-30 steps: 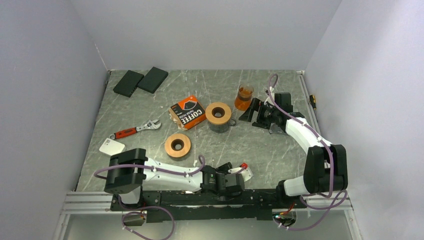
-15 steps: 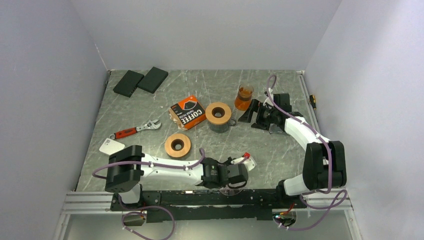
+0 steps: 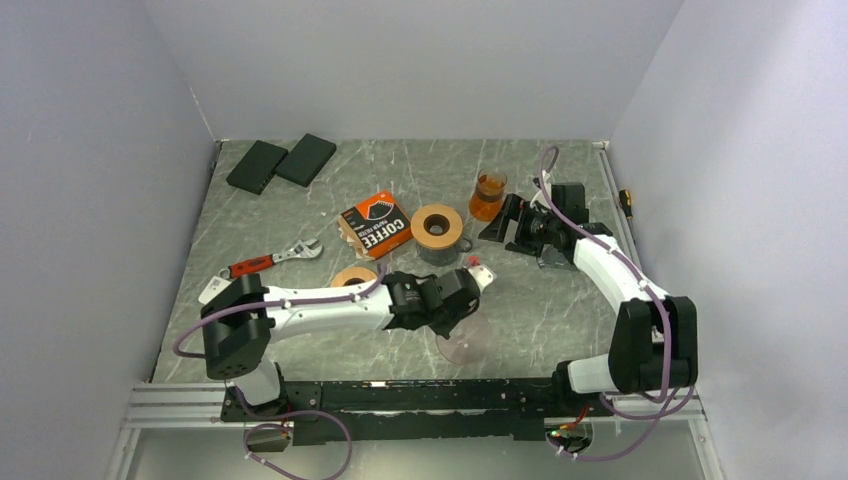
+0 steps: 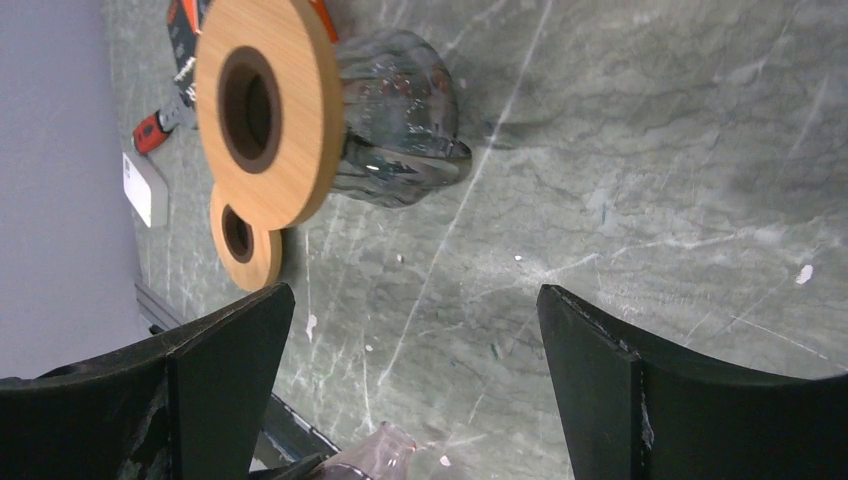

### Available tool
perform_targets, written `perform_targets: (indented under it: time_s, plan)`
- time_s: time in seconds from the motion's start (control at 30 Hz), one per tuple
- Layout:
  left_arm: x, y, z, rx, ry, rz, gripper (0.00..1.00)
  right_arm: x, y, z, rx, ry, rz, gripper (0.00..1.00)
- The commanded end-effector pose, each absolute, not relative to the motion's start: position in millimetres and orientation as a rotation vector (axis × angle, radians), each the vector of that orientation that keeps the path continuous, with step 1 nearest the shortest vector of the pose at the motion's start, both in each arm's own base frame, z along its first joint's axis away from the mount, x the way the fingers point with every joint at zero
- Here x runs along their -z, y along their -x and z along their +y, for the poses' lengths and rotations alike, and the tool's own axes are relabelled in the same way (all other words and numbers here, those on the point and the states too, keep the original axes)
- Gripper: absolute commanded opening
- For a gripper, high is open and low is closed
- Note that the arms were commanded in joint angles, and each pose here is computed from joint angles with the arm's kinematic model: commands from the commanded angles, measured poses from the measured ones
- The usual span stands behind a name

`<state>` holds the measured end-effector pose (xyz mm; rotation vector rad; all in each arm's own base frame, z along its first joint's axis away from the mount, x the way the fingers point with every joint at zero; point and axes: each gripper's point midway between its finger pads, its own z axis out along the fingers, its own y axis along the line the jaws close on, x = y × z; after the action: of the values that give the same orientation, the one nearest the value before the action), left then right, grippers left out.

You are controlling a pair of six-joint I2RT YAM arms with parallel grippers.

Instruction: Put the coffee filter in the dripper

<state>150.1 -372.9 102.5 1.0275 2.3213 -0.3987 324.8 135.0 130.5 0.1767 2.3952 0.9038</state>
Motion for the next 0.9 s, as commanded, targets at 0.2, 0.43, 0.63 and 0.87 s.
perform_targets:
  time_s: [0.2,0.43,0.63,0.87]
  plan:
    - [-203,-184,-400,0.854,-0.771,2.269,0.0,-206,-335,119,-0.772,-0.109,2.176,0.98]
    - [-254,-230,-390,0.924,-0.593,2.246,0.0,-228,-333,111,-0.716,-0.119,2.109,0.98]
    - [-276,-273,-371,0.892,-0.443,2.267,0.0,-229,-332,98,-0.64,-0.185,2.081,0.98]
    - [-265,-320,-352,0.89,-0.325,2.42,0.0,-229,-331,89,-0.583,-0.203,2.067,0.98]
